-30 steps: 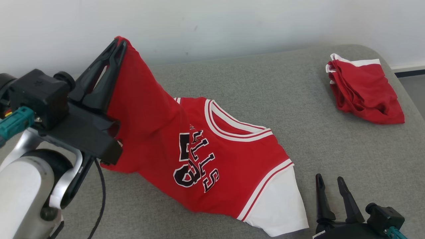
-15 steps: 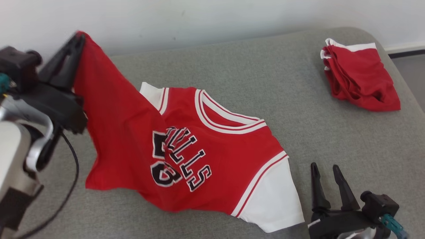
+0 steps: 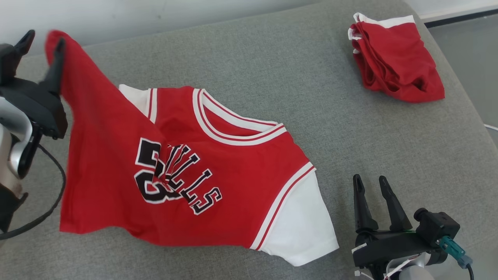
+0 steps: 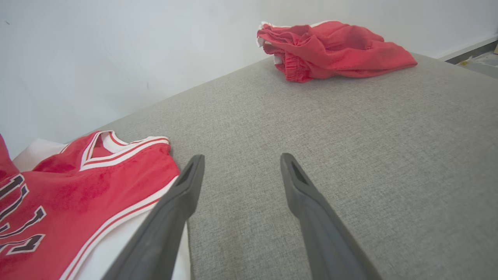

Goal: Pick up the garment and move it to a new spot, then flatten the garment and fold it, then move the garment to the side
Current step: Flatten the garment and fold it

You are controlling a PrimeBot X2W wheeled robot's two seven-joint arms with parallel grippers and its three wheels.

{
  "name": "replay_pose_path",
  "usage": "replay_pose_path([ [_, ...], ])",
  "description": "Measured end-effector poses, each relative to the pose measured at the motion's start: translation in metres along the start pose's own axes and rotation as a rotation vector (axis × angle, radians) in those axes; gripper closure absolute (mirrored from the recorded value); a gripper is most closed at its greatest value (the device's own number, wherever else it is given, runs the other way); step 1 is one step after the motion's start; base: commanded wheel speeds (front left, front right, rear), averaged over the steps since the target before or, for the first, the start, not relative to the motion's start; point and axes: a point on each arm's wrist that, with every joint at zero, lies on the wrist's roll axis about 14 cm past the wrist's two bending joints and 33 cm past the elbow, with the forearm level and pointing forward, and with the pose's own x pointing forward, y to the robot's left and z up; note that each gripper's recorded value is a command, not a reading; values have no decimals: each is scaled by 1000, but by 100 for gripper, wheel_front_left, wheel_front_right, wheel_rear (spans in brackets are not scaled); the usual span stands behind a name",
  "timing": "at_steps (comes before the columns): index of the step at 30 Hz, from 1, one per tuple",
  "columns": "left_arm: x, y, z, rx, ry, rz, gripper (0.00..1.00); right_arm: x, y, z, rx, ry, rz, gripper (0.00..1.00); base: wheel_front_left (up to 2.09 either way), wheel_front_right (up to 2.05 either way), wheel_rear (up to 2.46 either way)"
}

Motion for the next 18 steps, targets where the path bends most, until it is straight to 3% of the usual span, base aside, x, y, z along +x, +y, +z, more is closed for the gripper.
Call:
replay_pose_path([
  [9, -9, -8, -12, -74, -7, -4, 0, -1, 2, -2, -3, 5, 7, 0, 0, 0, 0],
  [18, -71, -26, -52, -149, 66, -14, 0, -8, 18, -7, 7, 17, 55, 0, 0, 0, 0],
])
